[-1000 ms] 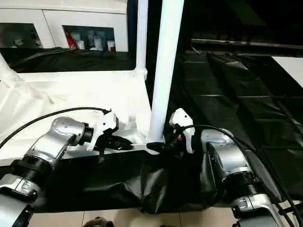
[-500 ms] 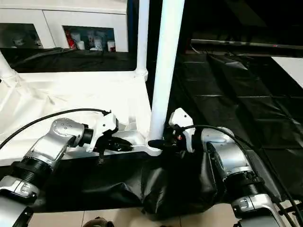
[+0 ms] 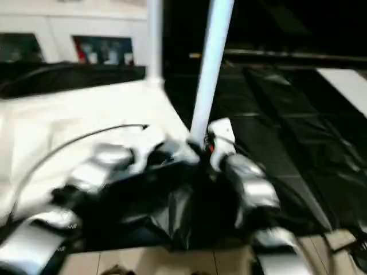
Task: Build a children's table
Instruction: Rotate leg to tighten
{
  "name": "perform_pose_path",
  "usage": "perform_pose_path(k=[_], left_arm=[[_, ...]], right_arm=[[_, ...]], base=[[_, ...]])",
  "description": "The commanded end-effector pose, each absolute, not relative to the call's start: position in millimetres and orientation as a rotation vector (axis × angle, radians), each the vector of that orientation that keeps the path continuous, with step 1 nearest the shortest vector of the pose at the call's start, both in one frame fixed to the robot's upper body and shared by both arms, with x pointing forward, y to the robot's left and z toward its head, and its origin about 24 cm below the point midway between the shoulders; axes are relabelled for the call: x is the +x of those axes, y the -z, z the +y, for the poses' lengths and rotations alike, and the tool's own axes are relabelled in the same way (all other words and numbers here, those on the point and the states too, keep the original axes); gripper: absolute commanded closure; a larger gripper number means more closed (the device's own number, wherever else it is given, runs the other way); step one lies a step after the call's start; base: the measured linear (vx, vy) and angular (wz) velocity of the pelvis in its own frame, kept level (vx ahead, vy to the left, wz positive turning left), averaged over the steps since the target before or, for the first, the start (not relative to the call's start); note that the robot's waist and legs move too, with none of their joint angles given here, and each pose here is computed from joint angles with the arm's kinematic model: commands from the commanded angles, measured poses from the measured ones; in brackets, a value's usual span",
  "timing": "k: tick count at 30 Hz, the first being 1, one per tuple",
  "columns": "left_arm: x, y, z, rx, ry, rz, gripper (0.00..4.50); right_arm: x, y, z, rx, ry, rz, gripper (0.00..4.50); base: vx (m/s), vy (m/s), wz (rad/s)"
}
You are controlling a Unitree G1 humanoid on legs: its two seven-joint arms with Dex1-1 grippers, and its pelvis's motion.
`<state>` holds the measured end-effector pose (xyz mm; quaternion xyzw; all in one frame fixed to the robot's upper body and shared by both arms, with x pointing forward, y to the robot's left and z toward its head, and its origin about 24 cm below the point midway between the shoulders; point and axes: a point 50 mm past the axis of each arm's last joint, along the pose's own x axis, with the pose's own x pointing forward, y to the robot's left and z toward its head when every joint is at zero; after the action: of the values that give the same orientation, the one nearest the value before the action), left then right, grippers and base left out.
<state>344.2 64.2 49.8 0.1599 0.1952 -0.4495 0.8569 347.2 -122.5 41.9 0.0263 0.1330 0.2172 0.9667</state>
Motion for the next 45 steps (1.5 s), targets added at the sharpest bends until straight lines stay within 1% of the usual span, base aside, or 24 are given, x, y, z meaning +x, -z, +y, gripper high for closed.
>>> perform_pose_path(k=[1,3,4,5,6,7,9,10,11,12,14,16,18,19,20,23,29,37,38,42,43,45], left_arm=[[342,-61,39,0.300,1.005,0.343,4.50],[342,-62,36,0.302,1.017,0.334,4.50],[343,-63,37,0.308,1.027,0.323,4.50],[344,-64,38,0.312,1.032,0.317,4.50],[345,-64,42,0.316,1.038,0.316,4.50],[346,-64,44,0.318,1.037,0.318,4.50],[346,-65,48,0.324,1.052,0.311,4.50],[346,-65,53,0.336,1.073,0.307,4.50],[345,-66,57,0.344,1.096,0.301,4.50],[344,-66,62,0.354,1.125,0.296,4.50],[344,-66,66,0.357,1.135,0.306,4.50],[344,-66,66,0.357,1.135,0.306,4.50],[337,-67,82,0.375,1.243,0.313,4.50],[336,-68,84,0.376,1.256,0.314,4.50],[332,-69,93,0.376,1.317,0.328,4.50],[328,-70,102,0.382,1.371,0.351,4.50],[322,-67,108,0.385,1.425,0.385,4.50],[319,-69,110,0.382,1.445,0.384,4.50],[319,-69,110,0.383,1.446,0.386,4.50],[319,-69,110,0.387,1.445,0.388,4.50],[319,-69,111,0.387,1.444,0.388,4.50],[319,-69,111,0.388,1.442,0.388,4.50]], right_arm=[[340.6,-26,-100.4,0.079,-0.494,0.359,2.48],[341.2,-28,-97.0,0.078,-0.512,0.351,2.48],[342.3,-33,-96.5,0.101,-0.536,0.326,2.48],[343.1,-35,-96.9,0.117,-0.549,0.308,1.93],[343.5,-40,-99.1,0.137,-0.577,0.283,1.79],[344.1,-43,-100.3,0.149,-0.590,0.268,1.79],[344.1,-46,-103.6,0.134,-0.616,0.255,1.70],[343.6,-48,-108.3,0.109,-0.650,0.250,1.45],[342.6,-49,-112.2,0.087,-0.681,0.250,1.45],[341.4,-51,-116.7,0.062,-0.717,0.252,1.30],[339.8,-52,-119.9,0.041,-0.748,0.256,1.24],[339.8,-52,-119.9,0.041,-0.748,0.256,1.24],[328.8,-54,-136.3,-0.039,-0.901,0.272,1.24],[327.5,-54,-138.0,-0.048,-0.917,0.275,1.24],[320.3,-56,-147.0,-0.094,-1.000,0.289,1.24],[313.2,-56,-155.3,-0.127,-1.076,0.312,1.24],[308.2,-55,-160.1,-0.150,-1.141,0.339,1.24],[303.8,-55,-154.2,-0.122,-1.209,0.342,1.24],[302.9,-54,-153.7,-0.124,-1.219,0.348,1.49],[300.8,-52,-153.5,-0.124,-1.232,0.357,1.62],[300.7,-52,-153.5,-0.124,-1.232,0.357,1.81],[300.1,-51,-153.7,-0.124,-1.235,0.360,1.96]], base=[[0.000,0.000,0.00],[0.000,0.000,0.00],[0.000,0.000,0.00],[0.000,0.000,0.00],[0.000,0.000,0.00],[0.000,0.000,0.00],[0.000,0.000,0.00],[0.000,0.000,0.00],[0.000,0.000,0.00],[0.000,0.000,0.00],[0.000,0.000,0.00],[0.000,0.000,0.00],[0.000,0.000,0.00],[0.000,0.000,0.00],[0.054,0.001,-0.01],[0.039,0.002,0.00],[0.000,0.000,0.00],[0.000,0.000,0.00],[0.000,0.000,0.00],[0.000,0.000,0.00],[0.000,0.000,0.00],[0.000,0.000,0.00]])
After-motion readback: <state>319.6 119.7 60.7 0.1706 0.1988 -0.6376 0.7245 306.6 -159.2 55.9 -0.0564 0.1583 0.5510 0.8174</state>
